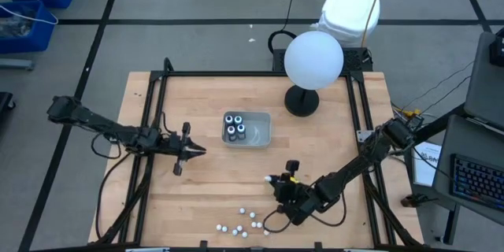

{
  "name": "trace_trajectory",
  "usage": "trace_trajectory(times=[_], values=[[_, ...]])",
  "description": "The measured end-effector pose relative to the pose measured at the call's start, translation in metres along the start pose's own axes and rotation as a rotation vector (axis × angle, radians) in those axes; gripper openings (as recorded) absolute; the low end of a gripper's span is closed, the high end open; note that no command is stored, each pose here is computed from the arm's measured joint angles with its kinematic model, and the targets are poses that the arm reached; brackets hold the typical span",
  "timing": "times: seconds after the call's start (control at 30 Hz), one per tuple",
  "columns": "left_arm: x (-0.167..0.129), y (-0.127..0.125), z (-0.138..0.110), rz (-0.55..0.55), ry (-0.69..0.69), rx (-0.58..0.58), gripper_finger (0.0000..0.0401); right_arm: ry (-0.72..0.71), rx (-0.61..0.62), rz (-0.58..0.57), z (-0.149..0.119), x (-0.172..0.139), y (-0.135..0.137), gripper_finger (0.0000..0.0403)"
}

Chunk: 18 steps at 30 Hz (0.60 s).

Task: Pick & Place food coloring
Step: Put the small blue food coloring bottle into the gray bin

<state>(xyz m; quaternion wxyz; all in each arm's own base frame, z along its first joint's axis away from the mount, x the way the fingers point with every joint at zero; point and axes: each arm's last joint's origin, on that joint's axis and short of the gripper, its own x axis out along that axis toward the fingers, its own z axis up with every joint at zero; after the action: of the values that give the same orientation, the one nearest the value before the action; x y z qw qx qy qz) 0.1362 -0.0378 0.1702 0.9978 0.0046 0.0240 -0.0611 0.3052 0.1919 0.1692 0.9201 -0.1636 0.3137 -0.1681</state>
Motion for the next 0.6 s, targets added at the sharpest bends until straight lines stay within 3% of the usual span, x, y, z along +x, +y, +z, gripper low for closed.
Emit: trace_trajectory(times=[0.17, 0.33, 0.6], values=[[0.022, -0.009, 0.015, 0.002, 0.047, -0.054, 0.0116, -0.089, -0.059, 0.035, 0.021, 0.020, -0.013, 0.0064], [0.048, -0.018, 0.020, 0.053, 0.124, -0.086, 0.0163, -0.139, -0.116, -0.005, 0.032, 0.033, -0.025, 0.0064], [0.091, -0.029, 0.030, 0.077, 0.150, -0.159, 0.0184, -0.215, -0.229, -0.097, 0.044, 0.041, -0.031, 0.0065]])
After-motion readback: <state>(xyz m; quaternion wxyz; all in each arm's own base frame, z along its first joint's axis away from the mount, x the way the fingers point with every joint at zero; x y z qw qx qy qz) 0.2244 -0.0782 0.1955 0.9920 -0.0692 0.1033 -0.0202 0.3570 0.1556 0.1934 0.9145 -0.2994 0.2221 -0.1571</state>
